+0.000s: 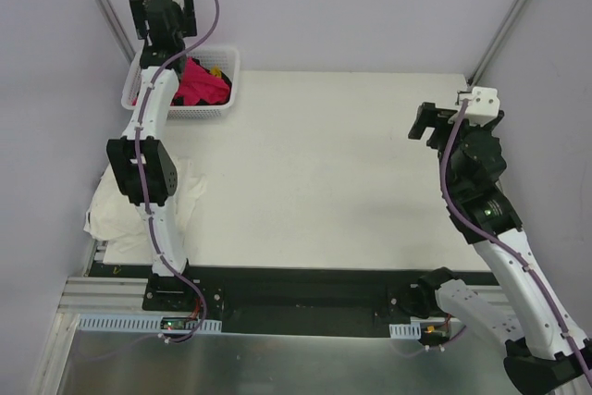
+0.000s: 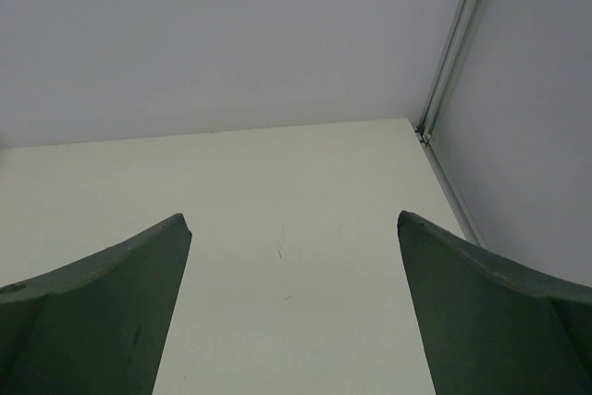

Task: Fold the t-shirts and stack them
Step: Grab crumpled tshirt from bin with the left arm

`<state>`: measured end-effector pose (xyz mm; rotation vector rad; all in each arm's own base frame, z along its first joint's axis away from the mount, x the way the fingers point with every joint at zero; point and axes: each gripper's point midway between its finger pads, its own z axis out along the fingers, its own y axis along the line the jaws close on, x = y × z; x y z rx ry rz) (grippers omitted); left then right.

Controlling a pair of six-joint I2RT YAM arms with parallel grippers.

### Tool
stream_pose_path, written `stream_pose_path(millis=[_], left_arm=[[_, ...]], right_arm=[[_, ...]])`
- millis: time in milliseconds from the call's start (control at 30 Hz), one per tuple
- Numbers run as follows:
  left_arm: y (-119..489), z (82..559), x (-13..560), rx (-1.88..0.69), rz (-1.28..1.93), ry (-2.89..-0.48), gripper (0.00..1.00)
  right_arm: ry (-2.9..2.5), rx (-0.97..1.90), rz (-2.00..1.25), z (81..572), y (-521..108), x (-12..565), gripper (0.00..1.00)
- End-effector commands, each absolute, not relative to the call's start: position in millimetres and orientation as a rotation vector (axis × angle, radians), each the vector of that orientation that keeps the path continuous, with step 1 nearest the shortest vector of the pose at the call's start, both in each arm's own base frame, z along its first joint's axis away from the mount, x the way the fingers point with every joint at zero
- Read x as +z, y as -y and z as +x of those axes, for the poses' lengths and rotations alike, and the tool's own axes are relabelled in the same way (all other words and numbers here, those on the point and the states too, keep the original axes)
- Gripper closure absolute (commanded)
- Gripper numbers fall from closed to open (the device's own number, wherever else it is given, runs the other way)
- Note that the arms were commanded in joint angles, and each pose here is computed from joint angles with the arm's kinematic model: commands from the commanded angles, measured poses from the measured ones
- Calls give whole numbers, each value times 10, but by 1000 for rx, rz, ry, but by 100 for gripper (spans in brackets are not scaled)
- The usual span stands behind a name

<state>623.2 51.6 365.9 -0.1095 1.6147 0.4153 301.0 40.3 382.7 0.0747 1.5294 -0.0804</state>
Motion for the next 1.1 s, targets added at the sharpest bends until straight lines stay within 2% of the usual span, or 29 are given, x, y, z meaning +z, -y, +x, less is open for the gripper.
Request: stream_pose_path(millis=[0,233,467,1067], left_arm=[[-547,6243,3417,126,-264,-1690,1],[-500,6253,2645,-20,-289,-1906,1],[-523,6255,2044,-5,-288,-2056,1],[-754,6168,1360,18,-353,-2202,1]], right_arm=[[-1532,-18,92,3005,-435,3760,4],[-1596,10,92,3081,-491,3506,4],[-1608,37,100,3080,-501,3448,4],[-1598,65,122,3007,-461,3406,4]])
